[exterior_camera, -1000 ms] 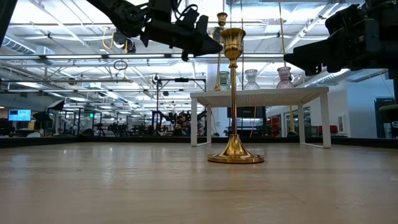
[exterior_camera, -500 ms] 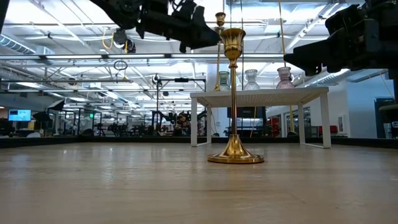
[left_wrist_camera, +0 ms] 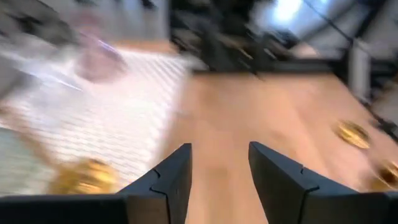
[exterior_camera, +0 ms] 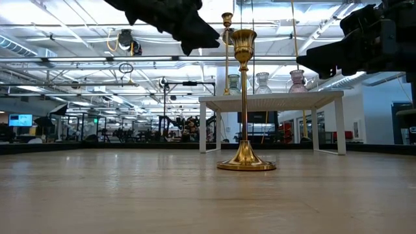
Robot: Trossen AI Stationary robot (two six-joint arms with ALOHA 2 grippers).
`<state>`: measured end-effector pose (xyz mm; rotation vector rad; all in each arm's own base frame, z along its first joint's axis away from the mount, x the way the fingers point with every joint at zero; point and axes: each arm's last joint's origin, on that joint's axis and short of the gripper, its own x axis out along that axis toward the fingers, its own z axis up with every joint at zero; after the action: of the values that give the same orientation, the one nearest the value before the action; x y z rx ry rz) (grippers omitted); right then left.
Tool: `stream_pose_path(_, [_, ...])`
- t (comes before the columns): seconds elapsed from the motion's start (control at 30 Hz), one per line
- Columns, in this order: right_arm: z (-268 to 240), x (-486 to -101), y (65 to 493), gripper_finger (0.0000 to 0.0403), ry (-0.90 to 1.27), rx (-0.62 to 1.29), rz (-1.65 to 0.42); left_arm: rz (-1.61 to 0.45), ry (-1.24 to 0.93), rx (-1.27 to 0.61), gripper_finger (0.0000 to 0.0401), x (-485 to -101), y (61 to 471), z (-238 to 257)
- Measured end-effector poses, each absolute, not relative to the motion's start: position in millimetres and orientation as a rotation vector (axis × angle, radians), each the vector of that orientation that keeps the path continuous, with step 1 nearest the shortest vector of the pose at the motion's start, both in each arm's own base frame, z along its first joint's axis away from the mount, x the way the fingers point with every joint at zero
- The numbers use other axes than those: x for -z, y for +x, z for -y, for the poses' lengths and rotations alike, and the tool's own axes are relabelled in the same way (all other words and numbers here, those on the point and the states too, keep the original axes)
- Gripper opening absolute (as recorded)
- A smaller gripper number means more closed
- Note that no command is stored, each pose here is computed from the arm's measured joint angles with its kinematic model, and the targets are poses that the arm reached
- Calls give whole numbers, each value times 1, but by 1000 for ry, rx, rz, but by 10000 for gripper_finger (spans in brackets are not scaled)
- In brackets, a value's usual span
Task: Pick & Place candle stick holders
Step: Align the top gold candle holder with the other gold candle holder on the shelf
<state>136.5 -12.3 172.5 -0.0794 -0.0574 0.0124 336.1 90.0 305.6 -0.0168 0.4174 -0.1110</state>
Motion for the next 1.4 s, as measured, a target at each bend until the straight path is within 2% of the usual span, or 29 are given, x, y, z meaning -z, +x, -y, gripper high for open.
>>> stream_pose_path(0.2, [12, -173, 136, 210, -80, -12, 59, -620, -3, 274, 163, -274, 347, -49])
stream_pose_path(0.47, [12, -173, 136, 210, -80, -12, 61, -741, 65, 456, 163, -225, 372, 8])
stream_pose_path(0.7, [12, -173, 136, 210, -80, -12, 61, -680, 97, 531, 163, -189, 397, 43])
stream_pose_path(0.87, [12, -173, 136, 210, -80, -12, 68, -631, 98, 542, 162, -173, 408, 50])
stream_pose_path(1.0, [12, -174, 136, 210, -80, -12, 68, -634, 82, 535, 126, -172, 409, 47])
stream_pose_path(1.2, [12, -174, 136, 210, -80, -12, 68, -630, 77, 514, 23, -172, 410, 38])
stream_pose_path(1.27, [12, -174, 136, 210, -80, -12, 68, -612, 65, 497, 16, -173, 412, 33])
stream_pose_path(1.4, [12, -174, 136, 210, -81, -12, 74, -478, 36, 437, 40, -185, 421, 26])
